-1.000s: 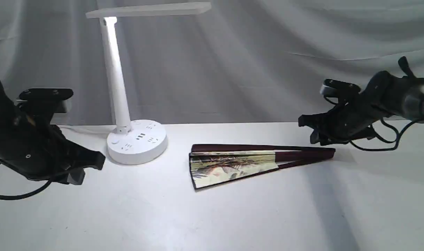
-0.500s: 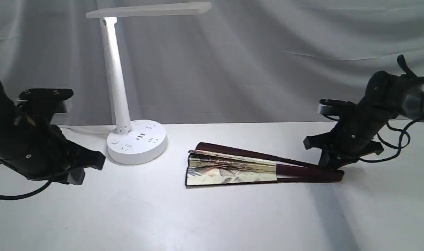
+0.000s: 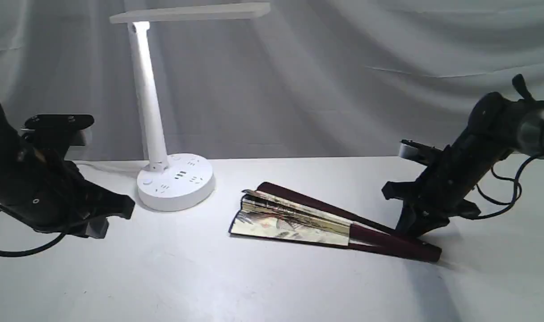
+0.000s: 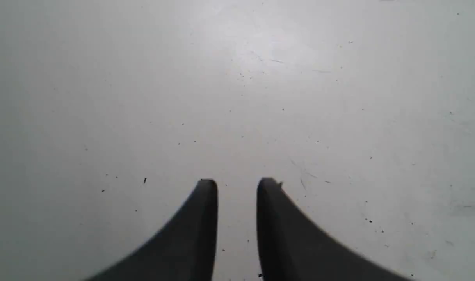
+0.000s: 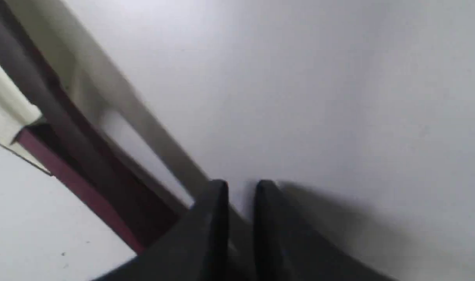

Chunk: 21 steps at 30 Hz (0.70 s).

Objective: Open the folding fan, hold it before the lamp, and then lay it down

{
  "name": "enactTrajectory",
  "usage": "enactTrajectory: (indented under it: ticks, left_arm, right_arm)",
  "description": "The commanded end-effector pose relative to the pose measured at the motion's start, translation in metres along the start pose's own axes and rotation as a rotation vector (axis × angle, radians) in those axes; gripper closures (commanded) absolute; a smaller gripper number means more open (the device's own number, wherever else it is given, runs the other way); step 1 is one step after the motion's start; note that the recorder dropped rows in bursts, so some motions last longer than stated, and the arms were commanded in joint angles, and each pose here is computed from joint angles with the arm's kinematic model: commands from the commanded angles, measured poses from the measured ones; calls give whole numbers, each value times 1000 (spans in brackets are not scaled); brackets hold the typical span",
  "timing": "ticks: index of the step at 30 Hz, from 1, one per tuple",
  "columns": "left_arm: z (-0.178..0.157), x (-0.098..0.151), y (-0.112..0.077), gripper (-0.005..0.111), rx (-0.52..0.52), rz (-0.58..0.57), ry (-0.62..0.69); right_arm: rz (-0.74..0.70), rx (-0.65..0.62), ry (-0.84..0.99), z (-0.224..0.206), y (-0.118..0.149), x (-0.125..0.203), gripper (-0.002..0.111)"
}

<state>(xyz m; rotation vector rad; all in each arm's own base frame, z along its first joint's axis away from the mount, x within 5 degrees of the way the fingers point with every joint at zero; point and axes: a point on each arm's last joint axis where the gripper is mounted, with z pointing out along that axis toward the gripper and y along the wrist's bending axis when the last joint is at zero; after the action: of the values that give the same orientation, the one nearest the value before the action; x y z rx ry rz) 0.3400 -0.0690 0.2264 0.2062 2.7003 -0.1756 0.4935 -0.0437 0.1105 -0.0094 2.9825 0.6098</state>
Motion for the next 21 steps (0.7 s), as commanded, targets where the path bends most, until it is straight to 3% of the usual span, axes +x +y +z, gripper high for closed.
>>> enactTrajectory:
  ticks: [1, 14, 21]
  left_arm:
    - [-2, -2, -3, 89, 5, 3, -7]
    - [-2, -2, -3, 89, 5, 3, -3]
    - [-2, 1, -3, 89, 13, -5, 24]
  right_arm:
    - [-8, -27, 19, -7, 8, 9, 99]
    - [-13, -44, 55, -9, 23, 62, 100]
    - [-61, -18, 43, -1, 53, 86, 100]
